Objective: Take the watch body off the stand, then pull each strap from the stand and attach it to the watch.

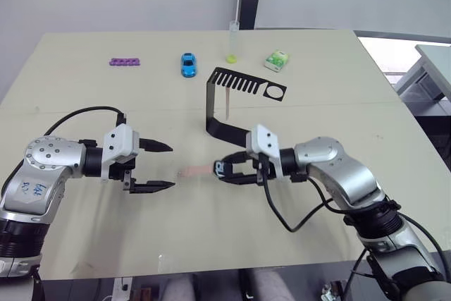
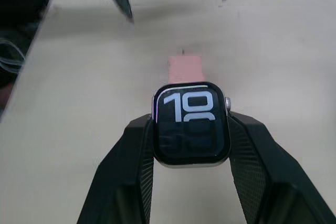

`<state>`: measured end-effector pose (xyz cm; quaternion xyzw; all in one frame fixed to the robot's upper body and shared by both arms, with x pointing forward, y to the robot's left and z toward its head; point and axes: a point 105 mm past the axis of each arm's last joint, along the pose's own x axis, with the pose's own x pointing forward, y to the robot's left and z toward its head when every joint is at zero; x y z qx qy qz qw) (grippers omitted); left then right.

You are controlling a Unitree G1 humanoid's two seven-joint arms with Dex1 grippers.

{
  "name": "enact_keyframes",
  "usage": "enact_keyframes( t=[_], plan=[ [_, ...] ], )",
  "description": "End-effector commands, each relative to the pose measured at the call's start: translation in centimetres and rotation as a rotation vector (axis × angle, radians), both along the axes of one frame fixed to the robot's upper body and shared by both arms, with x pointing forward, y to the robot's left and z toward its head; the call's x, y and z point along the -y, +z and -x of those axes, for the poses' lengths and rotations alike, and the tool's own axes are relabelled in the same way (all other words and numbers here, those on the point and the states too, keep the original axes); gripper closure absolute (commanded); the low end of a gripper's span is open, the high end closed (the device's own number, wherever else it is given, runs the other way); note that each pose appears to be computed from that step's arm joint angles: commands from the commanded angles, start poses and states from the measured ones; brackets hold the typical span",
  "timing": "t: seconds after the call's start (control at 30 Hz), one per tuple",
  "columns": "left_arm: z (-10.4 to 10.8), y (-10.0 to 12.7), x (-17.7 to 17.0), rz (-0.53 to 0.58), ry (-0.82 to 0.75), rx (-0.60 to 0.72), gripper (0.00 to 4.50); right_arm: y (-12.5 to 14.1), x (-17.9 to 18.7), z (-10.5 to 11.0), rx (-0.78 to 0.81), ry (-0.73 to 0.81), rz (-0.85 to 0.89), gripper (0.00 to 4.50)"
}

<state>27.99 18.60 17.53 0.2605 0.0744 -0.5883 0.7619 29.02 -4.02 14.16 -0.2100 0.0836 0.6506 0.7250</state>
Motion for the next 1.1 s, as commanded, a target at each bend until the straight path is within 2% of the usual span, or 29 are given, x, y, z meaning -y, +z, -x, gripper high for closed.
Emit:
enact_keyframes(
  t=[0.03,0.33,0.4,0.53,0.67,0.73,0.93,1.0,1.1],
  plan=[
    [0.2,1.0,0.2,-0.007,-0.025,0.042,0.09,-0.6,0.3,0.2,0.021,0.022,0.036,2.98],
    [0.3,0.6,0.6,-0.025,-0.046,0.045,0.09,-0.7,1.0,-0.3,0.041,0.020,0.066,2.98],
    [0.4,0.6,0.9,-0.016,-0.053,0.048,0.00,-0.5,1.1,-0.1,0.038,0.030,0.058,1.92],
    [0.3,0.7,1.3,0.018,-0.042,0.038,0.00,0.0,2.1,0.3,0.038,0.011,0.029,0.09],
    [0.3,0.7,0.9,0.059,0.006,0.015,0.00,1.4,4.4,0.7,0.033,-0.084,-0.048,0.03],
    [0.3,0.8,0.0,0.106,0.071,-0.006,0.00,2.3,7.0,1.5,-0.007,-0.186,-0.136,0.03],
    [-0.2,1.6,-4.9,0.399,0.419,-0.065,0.00,2.9,16.2,3.4,-0.014,-0.632,-0.267,0.03],
    [-0.2,1.6,-6.6,0.468,0.516,-0.073,0.00,2.7,18.0,4.0,-0.005,-0.742,-0.284,0.03],
    [-0.2,1.6,-7.9,0.511,0.609,-0.045,0.00,2.4,19.1,4.7,0.004,-0.824,-0.299,0.03]
  ],
)
